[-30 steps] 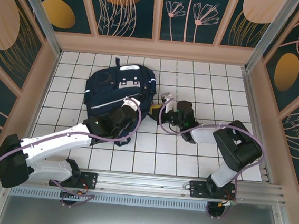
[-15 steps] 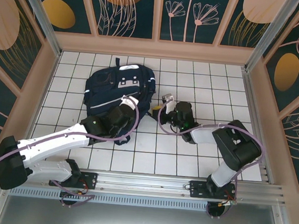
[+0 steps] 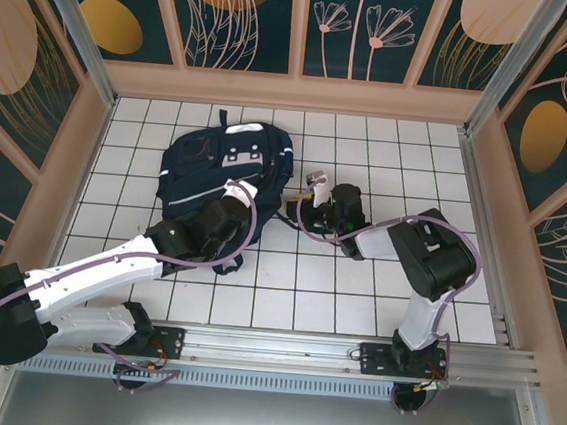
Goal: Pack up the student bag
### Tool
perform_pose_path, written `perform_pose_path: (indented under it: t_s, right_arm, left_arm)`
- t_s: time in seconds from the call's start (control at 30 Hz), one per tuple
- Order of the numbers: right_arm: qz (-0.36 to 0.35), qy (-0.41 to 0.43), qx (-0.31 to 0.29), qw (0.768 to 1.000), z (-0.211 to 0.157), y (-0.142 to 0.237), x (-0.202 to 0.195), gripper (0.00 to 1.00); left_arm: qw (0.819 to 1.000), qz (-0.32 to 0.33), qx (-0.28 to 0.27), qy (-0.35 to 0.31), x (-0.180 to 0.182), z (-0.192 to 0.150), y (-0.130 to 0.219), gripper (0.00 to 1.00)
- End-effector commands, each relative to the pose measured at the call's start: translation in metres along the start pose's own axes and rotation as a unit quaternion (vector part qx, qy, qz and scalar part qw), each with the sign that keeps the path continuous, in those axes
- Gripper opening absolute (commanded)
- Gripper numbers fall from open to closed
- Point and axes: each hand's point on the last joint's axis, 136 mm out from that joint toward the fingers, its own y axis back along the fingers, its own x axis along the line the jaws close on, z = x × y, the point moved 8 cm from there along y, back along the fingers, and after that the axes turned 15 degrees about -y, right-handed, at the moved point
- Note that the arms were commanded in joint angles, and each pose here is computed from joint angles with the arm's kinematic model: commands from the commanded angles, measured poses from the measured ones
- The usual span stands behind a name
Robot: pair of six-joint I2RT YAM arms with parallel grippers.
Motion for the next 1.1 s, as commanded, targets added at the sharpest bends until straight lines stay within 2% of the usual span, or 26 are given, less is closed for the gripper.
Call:
perform_pose_path:
  t_s: [0.0, 0.37, 0.57, 0.63, 0.67, 0.77, 0.87, 1.07]
  right_arm:
    - [0.042, 0.012, -0.015, 0.999, 0.013, -0.012, 0.009, 0.43]
    - [0.074, 0.014, 0.0, 0.997, 0.017, -0.036, 0.013, 0.56]
    - [0.098, 0.013, 0.001, 0.995, 0.02, -0.043, 0.017, 0.58]
    - [0.108, 0.011, 0.004, 0.994, 0.02, -0.045, 0.019, 0.53]
    - [0.114, 0.011, 0.003, 0.993, 0.021, -0.046, 0.021, 0.47]
    - [0.116, 0.012, -0.003, 0.993, 0.022, -0.045, 0.023, 0.2]
    - [0.11, 0.011, -0.009, 0.994, 0.022, -0.04, 0.024, 0.0]
    - [0.094, 0.013, -0.034, 0.995, 0.025, -0.014, 0.032, 0.0]
  left_arm:
    - [0.997, 0.045, -0.044, 0.048, 0.021, 0.022, 0.011, 0.0]
    - [0.997, 0.04, -0.04, 0.047, 0.019, 0.024, 0.008, 0.0]
    - [0.998, 0.032, -0.04, 0.046, 0.016, 0.023, 0.007, 0.0]
    - [0.998, 0.031, -0.042, 0.047, 0.016, 0.022, 0.007, 0.0]
    - [0.998, 0.03, -0.042, 0.047, 0.015, 0.022, 0.006, 0.0]
    - [0.998, 0.032, -0.04, 0.047, 0.016, 0.022, 0.005, 0.0]
    - [0.997, 0.036, -0.04, 0.048, 0.017, 0.022, 0.006, 0.0]
    - [0.997, 0.046, -0.034, 0.052, 0.017, 0.018, 0.003, 0.0]
